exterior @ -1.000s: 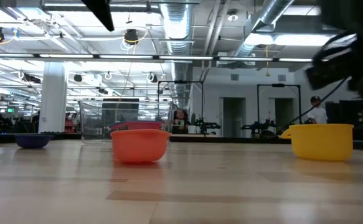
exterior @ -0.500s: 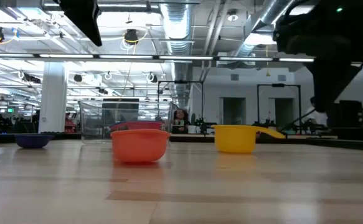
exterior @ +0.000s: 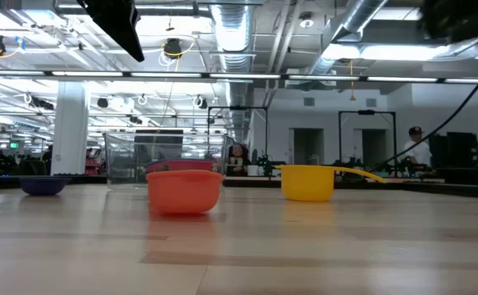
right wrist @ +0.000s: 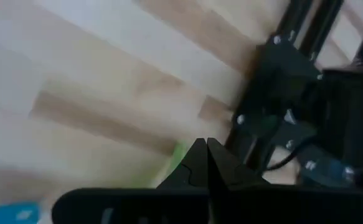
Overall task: Nest measuring cups in basket
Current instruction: Move the measuring cups to the center of the table
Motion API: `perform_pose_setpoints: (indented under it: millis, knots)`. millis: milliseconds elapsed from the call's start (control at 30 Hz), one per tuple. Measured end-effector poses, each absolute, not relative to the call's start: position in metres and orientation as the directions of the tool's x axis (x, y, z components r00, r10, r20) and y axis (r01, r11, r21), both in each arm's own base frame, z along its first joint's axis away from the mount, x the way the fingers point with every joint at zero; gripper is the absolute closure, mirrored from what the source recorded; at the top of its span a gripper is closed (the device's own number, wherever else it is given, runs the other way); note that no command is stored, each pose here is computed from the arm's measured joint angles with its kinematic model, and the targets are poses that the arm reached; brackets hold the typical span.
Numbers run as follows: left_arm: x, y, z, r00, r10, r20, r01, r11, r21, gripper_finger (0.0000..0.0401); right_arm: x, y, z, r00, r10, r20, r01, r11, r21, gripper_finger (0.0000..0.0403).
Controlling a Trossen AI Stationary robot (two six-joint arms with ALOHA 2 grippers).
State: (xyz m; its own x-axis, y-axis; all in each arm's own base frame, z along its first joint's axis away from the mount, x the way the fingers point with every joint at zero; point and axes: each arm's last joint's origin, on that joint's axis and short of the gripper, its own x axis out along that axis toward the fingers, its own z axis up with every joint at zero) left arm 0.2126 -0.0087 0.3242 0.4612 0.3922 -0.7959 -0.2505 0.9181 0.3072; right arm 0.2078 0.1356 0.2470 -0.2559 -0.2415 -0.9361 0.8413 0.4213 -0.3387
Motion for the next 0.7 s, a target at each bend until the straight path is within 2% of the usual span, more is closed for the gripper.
perform_pose_setpoints:
  millis: [67, 267, 400, 600, 700]
  knots:
    - [0.213, -0.009, 0.324, 0.462, 0.394, -0.794, -0.244, 0.918, 0.313, 0.0321, 0.2, 0.151, 0.251, -0.195, -0.178, -0.965, 0.878, 0.407, -0.252, 0.0399]
    - [0.214, -0.009, 0.325, 0.476, 0.397, -0.785, -0.242, 0.917, 0.317, 0.0321, 0.169, 0.194, 0.241, -0.335, -0.096, -0.937, 0.897, 0.272, -0.348, 0.0399]
    - [0.218, -0.009, 0.327, 0.515, 0.394, -0.762, -0.217, 0.919, 0.329, 0.0321, 0.156, 0.22, 0.234, -0.334, -0.014, -0.942, 0.915, 0.237, -0.328, 0.0399]
    - [0.225, -0.01, 0.332, 0.574, 0.388, -0.721, -0.195, 0.92, 0.339, 0.0321, 0.146, 0.232, 0.228, -0.33, -0.027, -0.943, 0.932, 0.152, -0.33, 0.0399]
    - [0.226, -0.01, 0.333, 0.585, 0.386, -0.713, -0.192, 0.92, 0.341, 0.0321, 0.148, 0.234, 0.215, -0.352, -0.053, -0.934, 0.92, 0.162, -0.356, 0.0399]
